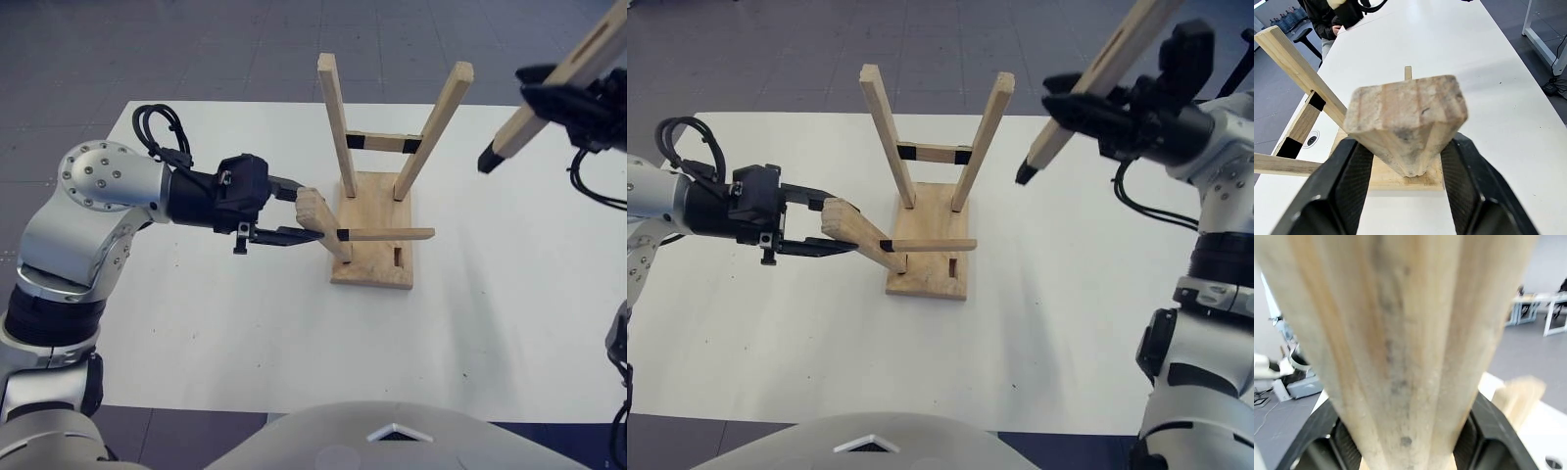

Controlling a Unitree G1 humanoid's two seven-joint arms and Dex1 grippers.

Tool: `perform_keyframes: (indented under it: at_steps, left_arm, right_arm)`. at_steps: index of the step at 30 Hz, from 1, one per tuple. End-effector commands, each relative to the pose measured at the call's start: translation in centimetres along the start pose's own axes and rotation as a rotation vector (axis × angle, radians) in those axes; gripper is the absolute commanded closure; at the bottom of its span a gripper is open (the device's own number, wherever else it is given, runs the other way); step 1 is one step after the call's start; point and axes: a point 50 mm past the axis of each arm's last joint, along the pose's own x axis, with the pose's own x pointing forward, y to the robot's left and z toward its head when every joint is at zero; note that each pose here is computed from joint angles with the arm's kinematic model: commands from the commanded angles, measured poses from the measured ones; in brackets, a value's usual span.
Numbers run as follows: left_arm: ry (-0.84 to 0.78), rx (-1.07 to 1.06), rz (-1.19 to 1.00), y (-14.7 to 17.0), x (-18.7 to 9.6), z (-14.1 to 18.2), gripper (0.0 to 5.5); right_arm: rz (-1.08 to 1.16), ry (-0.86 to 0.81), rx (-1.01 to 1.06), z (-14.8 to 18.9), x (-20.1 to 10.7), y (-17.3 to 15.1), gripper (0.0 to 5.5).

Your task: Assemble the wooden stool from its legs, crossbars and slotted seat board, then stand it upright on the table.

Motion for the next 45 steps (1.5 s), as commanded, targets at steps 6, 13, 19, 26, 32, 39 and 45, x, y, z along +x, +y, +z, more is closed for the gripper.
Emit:
perform_keyframes:
  at_steps: [6,13,19,26,32,39,45]
  left_arm:
    - [0.027,-0.086,-0.085,0.7,0.0,-1.2,3.44]
    - [0.051,-0.056,-0.101,0.7,0.2,-1.1,3.44]
    - [0.059,-0.042,-0.115,0.7,0.3,-1.0,3.44]
    - [0.065,-0.036,-0.141,0.7,0.4,-0.9,3.44]
    - [0.067,-0.033,-0.154,0.8,0.5,-0.9,3.44]
    - [0.071,-0.028,-0.155,1.1,0.4,-0.9,3.44]
    - [0.073,-0.023,-0.154,1.2,0.4,-0.9,3.44]
  right_arm:
    - [0.086,-0.003,-0.035,-7.6,0.4,0.8,3.46]
    - [0.157,0.023,-0.08,-11.6,1.5,3.7,3.46]
    - [0.161,0.057,-0.263,-14.8,2.8,4.9,3.46]
    - [0.111,0.031,-0.348,-16.6,3.8,4.9,3.46]
    - [0.104,0.034,-0.361,-17.3,4.5,4.4,3.46]
    - [0.137,0.054,-0.302,-18.9,4.5,5.7,3.46]
    - [0.093,0.086,-0.285,-18.5,4.0,4.2,3.46]
